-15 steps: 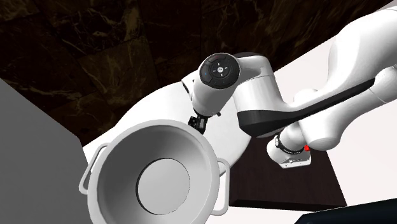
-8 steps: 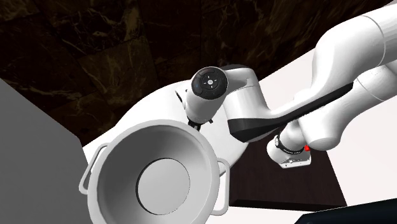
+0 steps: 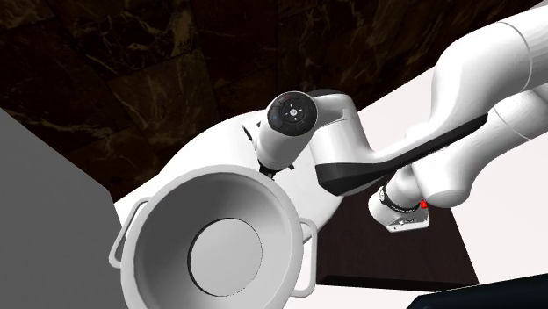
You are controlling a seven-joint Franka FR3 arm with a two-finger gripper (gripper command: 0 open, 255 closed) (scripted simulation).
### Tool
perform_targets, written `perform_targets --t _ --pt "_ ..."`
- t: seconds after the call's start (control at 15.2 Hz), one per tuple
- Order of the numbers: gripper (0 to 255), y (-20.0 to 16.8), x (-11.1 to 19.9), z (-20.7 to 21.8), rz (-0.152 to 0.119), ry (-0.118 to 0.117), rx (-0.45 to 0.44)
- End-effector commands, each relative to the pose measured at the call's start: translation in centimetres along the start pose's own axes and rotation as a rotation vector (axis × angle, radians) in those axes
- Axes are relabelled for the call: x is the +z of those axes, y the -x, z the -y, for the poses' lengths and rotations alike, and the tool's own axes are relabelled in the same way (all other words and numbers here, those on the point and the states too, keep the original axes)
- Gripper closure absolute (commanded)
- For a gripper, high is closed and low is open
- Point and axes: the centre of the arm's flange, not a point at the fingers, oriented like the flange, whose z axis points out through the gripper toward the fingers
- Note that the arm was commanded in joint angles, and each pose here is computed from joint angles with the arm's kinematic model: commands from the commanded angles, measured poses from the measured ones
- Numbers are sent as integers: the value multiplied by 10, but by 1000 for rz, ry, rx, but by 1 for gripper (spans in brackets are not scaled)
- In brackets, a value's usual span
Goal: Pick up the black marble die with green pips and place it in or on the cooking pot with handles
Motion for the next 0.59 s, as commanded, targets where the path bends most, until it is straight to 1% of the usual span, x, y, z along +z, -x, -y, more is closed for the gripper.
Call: perform_targets --t 0.0,0.07,0.13,0.53 --pt "255 -7 -1 0 -35 -17 3" --pt "255 -8 2 1 -35 -17 3" --pt "255 -6 -3 6 -35 -18 3" --pt "255 -11 -33 -3 -35 -18 3"
